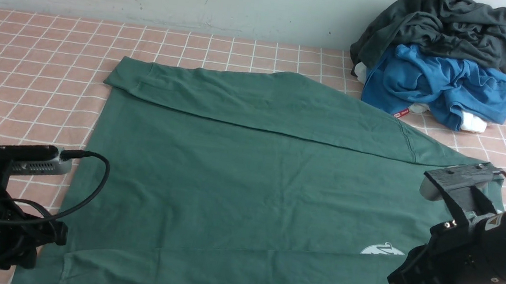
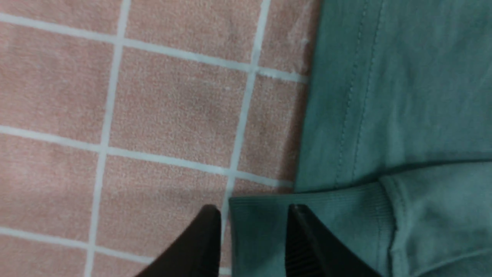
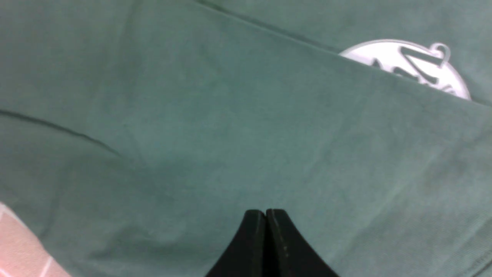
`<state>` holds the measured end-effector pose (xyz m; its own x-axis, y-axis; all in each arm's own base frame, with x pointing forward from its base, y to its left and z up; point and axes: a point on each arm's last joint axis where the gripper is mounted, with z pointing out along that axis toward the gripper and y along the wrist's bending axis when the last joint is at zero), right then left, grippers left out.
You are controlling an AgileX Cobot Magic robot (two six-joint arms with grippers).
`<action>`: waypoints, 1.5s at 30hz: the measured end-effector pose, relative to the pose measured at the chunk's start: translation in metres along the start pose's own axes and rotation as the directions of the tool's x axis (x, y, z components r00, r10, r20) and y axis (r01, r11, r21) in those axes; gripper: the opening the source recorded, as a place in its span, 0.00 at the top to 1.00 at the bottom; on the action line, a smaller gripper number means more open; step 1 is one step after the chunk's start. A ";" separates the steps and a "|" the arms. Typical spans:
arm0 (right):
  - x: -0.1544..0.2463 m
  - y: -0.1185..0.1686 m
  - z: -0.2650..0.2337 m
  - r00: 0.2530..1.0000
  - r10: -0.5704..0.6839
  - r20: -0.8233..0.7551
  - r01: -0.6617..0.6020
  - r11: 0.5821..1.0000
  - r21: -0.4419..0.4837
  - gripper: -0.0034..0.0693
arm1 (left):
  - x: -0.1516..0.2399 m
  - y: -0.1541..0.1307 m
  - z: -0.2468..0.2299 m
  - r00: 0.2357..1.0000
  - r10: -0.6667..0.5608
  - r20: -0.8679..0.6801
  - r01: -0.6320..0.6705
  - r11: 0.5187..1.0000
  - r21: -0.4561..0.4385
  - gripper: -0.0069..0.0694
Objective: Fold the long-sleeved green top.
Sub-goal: Use the left arm to clamp the cuff closest to it, then use the left arm to drag and place the cuff at the centered position on the left edge of the fabric, then use the left arm to clamp the cuff farthest from it
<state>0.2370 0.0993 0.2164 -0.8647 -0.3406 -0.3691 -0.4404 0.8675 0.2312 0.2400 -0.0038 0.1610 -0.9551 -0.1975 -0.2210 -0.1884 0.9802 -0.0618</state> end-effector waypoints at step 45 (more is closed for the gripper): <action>-0.001 0.000 0.001 0.998 -0.065 0.007 0.065 0.998 0.000 0.97 | -0.270 -0.054 -0.006 0.852 0.098 0.515 -0.125 0.992 0.018 0.41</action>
<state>0.2379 0.0997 0.2162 -0.8324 -0.3937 -0.3899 -0.4957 0.8436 0.2065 0.5063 -0.0037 0.2299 -0.7138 -0.0815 -0.6956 -0.0637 0.9966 -0.0514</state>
